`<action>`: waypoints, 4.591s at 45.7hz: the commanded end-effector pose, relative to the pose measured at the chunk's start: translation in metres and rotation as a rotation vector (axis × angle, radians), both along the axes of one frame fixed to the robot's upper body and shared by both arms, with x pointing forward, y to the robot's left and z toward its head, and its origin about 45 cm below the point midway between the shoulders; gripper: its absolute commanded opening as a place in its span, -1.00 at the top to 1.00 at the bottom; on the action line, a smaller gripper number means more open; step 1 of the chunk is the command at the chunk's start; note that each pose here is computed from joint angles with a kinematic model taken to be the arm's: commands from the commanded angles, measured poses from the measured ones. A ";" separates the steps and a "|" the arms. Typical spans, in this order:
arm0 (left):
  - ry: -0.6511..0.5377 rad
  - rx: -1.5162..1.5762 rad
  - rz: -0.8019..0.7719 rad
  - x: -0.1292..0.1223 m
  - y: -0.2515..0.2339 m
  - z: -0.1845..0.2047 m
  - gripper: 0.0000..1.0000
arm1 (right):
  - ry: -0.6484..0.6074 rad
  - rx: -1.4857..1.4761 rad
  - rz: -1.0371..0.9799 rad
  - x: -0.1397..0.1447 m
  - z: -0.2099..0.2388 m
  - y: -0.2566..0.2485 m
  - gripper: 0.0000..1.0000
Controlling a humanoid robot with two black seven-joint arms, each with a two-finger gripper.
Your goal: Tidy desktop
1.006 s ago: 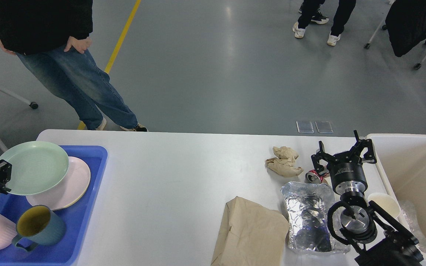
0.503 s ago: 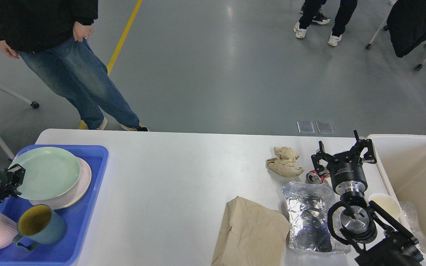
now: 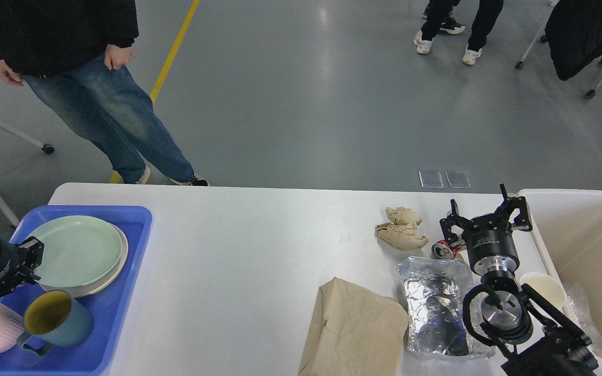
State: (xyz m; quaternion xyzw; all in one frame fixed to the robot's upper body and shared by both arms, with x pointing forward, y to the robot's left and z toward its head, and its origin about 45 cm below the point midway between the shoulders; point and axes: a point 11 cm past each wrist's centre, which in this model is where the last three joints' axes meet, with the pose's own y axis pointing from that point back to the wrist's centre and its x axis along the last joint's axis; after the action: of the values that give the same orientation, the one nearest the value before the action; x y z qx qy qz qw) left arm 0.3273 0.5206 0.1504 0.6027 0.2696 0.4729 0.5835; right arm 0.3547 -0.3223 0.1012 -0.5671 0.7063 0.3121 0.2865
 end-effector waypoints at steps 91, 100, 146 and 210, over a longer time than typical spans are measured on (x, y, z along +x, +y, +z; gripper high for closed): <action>-1.197 -1.378 0.775 0.059 -0.137 0.008 -0.92 | 0.000 0.000 0.000 0.000 0.000 0.000 -1.00; -1.156 -1.373 0.849 0.032 -0.140 -0.021 -0.92 | -0.002 -0.001 0.000 0.000 0.001 0.000 -1.00; -1.345 -1.412 0.875 0.059 -0.089 0.036 -0.92 | 0.000 0.000 0.000 0.000 0.000 0.000 -1.00; -1.250 -1.464 0.998 0.059 -0.146 -0.030 -0.93 | 0.000 0.000 0.000 0.000 0.000 0.000 -1.00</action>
State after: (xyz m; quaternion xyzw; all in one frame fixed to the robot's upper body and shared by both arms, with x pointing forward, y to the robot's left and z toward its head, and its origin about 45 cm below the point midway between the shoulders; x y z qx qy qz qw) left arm 0.3864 0.3765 0.1195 -0.4128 0.3571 0.6067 0.5779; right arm 0.3547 -0.3226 0.1012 -0.5671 0.7066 0.3118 0.2862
